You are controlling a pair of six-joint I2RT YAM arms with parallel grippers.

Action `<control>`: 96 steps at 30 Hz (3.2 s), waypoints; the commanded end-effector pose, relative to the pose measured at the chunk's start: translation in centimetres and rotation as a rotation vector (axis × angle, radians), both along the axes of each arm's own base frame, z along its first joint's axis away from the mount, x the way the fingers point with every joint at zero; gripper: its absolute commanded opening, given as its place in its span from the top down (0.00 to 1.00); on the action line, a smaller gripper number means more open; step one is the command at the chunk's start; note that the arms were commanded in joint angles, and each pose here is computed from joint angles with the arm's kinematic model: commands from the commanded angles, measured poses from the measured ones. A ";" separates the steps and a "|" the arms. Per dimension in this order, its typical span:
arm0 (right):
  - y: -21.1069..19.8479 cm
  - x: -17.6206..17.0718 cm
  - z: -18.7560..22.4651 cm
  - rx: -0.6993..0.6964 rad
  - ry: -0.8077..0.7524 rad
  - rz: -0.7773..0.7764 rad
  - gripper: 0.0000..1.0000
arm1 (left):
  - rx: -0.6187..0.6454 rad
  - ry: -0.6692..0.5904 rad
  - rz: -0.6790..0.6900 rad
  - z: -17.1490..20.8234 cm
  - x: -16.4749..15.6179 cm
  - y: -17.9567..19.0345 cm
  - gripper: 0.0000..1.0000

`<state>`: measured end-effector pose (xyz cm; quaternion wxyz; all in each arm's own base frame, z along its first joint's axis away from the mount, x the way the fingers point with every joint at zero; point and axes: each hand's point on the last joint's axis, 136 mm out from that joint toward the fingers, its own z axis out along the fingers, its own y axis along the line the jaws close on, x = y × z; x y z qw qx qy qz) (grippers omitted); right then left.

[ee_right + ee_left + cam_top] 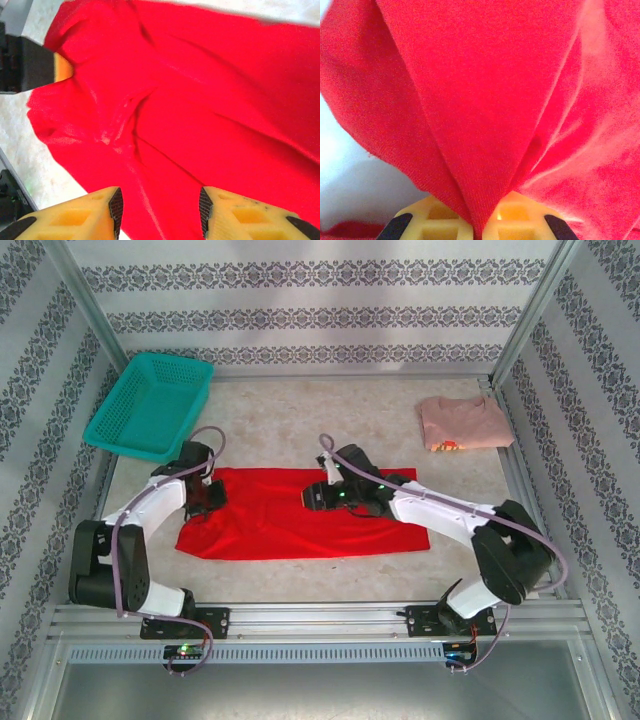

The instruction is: Fold the inside-out t-shirt

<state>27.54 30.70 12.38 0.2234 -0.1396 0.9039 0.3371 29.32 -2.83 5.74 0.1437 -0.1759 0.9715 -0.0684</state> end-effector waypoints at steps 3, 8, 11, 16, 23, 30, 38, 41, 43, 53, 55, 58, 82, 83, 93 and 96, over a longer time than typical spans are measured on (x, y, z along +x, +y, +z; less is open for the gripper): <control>-4.8 0.4 -0.9 -0.075 0.004 -0.070 0.53 | 0.230 0.047 0.053 4.2 -1.7 4.2 1.00; -8.5 1.6 -0.5 -0.089 -0.008 -0.143 0.52 | 0.377 0.023 0.028 9.1 -1.9 6.1 1.00; -10.4 2.2 0.0 -0.092 -0.018 -0.184 0.52 | 0.476 0.009 -0.003 12.4 -1.9 7.0 1.00; -13.5 3.1 -0.1 -0.125 -0.007 -0.265 0.52 | 0.742 0.043 -0.085 17.5 -1.9 8.1 1.00; -15.5 3.3 -0.7 -0.153 0.017 -0.312 0.51 | 0.974 0.104 -0.257 20.1 -0.1 3.0 1.00; -17.3 3.1 -1.3 -0.167 0.033 -0.348 0.51 | 1.085 0.151 -0.455 18.0 2.6 -5.5 1.00; -20.2 2.9 -0.8 -0.155 0.032 -0.424 0.51 | 1.066 0.187 -0.613 13.8 3.2 -13.3 1.00; -20.8 2.8 -0.9 -0.156 0.039 -0.436 0.51 | 1.058 0.212 -0.652 12.3 2.9 -14.9 1.00; -21.1 2.8 -1.0 -0.155 0.041 -0.446 0.51 | 1.043 0.232 -0.672 11.4 2.5 -15.7 1.00; -22.0 2.7 -1.0 -0.148 0.047 -0.480 0.51 | 0.885 0.242 -0.691 7.1 2.4 -19.7 1.00; -22.0 2.6 -1.0 -0.150 0.048 -0.481 0.51 | 0.781 0.215 -0.684 5.6 2.9 -21.8 0.94; -22.2 2.2 -1.0 -0.158 0.051 -0.488 0.51 | 0.618 0.145 -0.673 4.7 3.9 -25.2 0.76; -2.6 7.4 0.1 -0.128 -0.074 -0.133 0.27 | -0.304 -0.109 -0.383 7.5 -1.0 -16.1 0.14; -2.0 7.6 -0.4 -0.144 -0.064 -0.125 0.26 | -0.305 -0.090 -0.380 6.8 -1.0 -16.0 0.14; -0.8 8.9 -4.9 -0.340 -0.031 -0.134 0.25 | -0.200 -0.017 -0.367 2.0 -0.1 -13.8 0.10; -1.4 9.6 -5.4 -0.379 -0.041 -0.153 0.30 | -0.215 -0.023 -0.370 1.2 0.5 -13.8 0.08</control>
